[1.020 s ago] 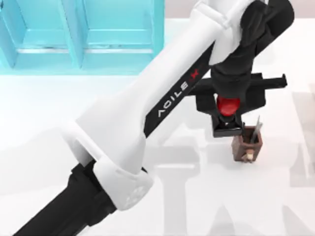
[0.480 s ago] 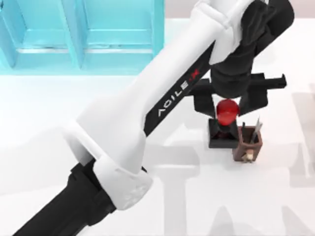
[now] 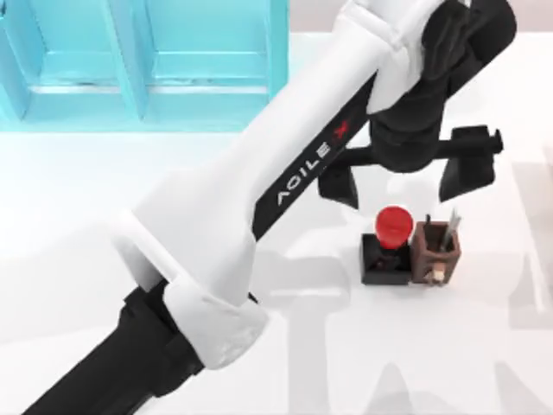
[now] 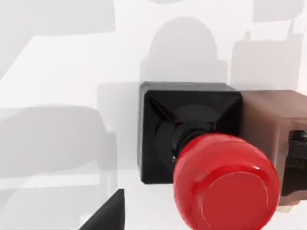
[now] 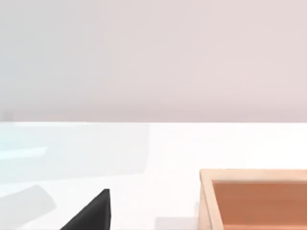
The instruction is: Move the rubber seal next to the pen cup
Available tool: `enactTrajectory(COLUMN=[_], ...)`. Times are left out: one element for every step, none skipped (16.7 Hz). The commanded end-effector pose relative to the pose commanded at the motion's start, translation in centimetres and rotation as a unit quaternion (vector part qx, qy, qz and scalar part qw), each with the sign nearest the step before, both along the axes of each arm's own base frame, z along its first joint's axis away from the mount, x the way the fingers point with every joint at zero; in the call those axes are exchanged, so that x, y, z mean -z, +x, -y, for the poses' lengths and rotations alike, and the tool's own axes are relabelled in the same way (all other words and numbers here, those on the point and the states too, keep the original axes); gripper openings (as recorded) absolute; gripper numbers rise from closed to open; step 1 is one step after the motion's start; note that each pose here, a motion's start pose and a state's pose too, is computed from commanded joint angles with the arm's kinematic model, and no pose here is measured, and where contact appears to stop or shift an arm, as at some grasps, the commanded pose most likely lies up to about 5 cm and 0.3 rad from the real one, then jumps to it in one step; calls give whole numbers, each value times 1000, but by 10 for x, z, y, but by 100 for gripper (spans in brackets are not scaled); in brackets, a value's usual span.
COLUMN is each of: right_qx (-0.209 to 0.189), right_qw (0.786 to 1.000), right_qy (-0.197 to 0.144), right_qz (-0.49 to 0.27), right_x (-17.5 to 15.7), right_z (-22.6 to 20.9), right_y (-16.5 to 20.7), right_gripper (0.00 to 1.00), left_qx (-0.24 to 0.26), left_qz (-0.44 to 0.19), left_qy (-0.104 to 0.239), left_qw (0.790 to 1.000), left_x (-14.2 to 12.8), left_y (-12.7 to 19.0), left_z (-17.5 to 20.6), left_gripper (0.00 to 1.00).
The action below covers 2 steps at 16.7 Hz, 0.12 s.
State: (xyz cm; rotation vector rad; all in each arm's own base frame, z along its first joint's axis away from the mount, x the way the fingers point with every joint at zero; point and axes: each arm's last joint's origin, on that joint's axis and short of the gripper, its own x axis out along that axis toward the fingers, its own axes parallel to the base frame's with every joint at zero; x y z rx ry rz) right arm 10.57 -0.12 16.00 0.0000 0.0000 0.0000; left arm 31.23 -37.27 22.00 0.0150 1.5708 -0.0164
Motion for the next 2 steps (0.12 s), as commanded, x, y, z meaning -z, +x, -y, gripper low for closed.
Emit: enactTrajectory(right_qx=[0,0], right_qw=[1000,1000], right_qy=[0,0], right_qz=[0,0], right_x=[0,0], right_z=[0,0], right_y=[0,0], right_gripper=[100,100], left_qx=[0,0], left_qz=[0,0], left_qy=[0,0], left_qw=[1000,1000], left_x=[0,0], left_y=[0,0], left_z=[0,0], left_gripper=[100,100])
